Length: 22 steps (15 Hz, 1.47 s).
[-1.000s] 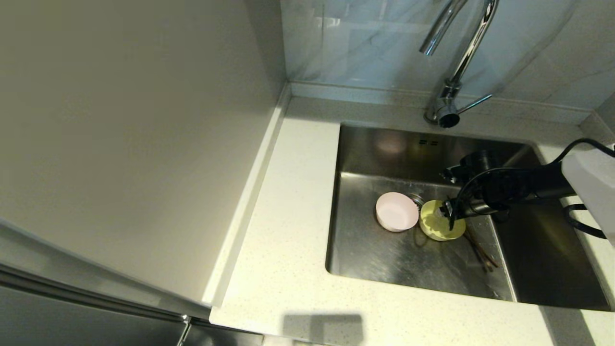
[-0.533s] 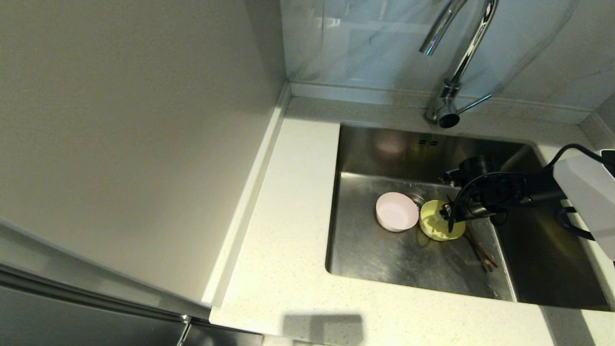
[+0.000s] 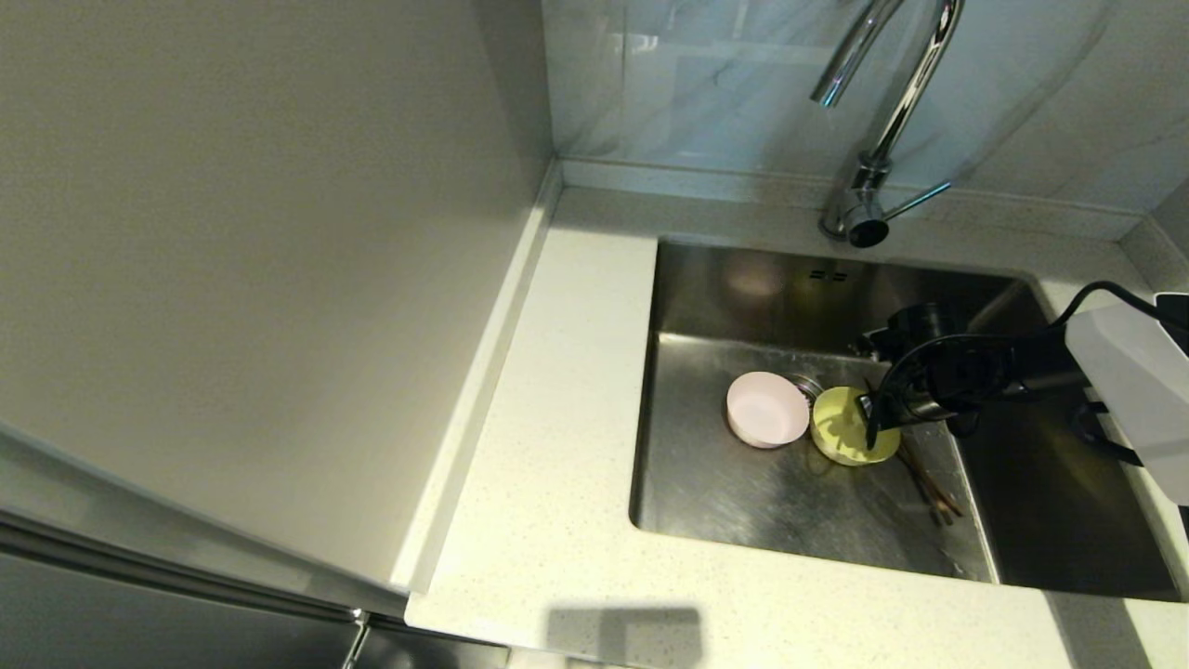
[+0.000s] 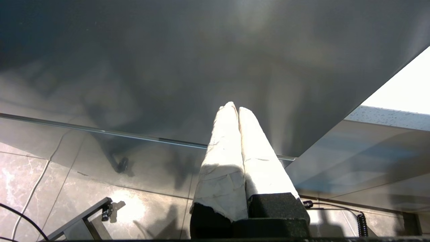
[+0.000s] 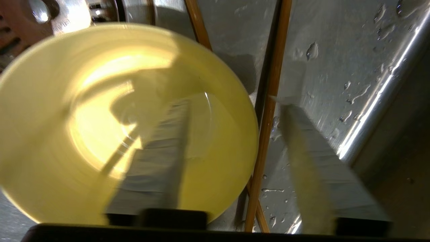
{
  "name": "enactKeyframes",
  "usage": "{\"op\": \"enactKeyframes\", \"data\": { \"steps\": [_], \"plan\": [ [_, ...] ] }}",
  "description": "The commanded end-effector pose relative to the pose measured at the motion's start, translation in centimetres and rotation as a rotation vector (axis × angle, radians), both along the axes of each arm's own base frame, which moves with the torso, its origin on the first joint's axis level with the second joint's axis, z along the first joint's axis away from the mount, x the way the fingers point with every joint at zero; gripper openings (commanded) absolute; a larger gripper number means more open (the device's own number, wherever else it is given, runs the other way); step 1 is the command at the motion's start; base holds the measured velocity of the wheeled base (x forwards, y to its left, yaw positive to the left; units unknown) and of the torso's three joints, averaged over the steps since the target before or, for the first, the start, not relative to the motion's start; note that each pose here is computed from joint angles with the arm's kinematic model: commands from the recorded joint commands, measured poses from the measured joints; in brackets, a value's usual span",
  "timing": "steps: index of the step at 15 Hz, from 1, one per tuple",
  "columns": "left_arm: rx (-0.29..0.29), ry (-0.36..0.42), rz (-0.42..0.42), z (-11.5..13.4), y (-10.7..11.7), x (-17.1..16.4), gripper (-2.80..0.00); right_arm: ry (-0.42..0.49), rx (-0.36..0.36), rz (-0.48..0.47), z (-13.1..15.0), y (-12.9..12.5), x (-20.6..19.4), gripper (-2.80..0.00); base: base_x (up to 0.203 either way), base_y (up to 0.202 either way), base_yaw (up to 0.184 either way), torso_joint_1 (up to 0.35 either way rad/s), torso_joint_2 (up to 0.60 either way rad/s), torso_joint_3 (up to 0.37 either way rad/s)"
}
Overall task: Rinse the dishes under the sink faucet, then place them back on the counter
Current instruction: Put a bowl back to the table from the sink
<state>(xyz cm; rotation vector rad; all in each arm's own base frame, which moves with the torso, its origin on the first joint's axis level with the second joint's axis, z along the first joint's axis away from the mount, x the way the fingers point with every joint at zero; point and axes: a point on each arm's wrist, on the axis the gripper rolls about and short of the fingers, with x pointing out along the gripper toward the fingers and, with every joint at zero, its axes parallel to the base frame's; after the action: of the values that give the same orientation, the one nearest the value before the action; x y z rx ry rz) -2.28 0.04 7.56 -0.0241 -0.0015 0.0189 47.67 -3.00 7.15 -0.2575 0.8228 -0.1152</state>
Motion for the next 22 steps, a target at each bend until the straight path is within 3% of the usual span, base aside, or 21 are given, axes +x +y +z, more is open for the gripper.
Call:
{"op": "enactKeyframes", "data": {
  "steps": [1, 9, 22],
  "plan": [
    [0.000, -0.003, 0.001, 0.0, 0.0, 0.0, -2.80, -0.005, -0.001, 0.001, 0.2, 0.0, 0.1, -2.80, 0.000, 0.000, 0.000, 0.000, 0.00, 0.000],
    [0.000, -0.003, 0.001, 0.0, 0.0, 0.0, -2.80, -0.019, 0.002, -0.014, 0.9, -0.6, -0.2, -2.80, 0.000, 0.000, 0.000, 0.000, 0.00, 0.000],
    [0.000, -0.003, 0.001, 0.0, 0.0, 0.0, -2.80, -0.110, -0.005, -0.059, 6.3, -2.7, -2.6, -2.80, 0.000, 0.000, 0.000, 0.000, 0.00, 0.000]
  ]
}}
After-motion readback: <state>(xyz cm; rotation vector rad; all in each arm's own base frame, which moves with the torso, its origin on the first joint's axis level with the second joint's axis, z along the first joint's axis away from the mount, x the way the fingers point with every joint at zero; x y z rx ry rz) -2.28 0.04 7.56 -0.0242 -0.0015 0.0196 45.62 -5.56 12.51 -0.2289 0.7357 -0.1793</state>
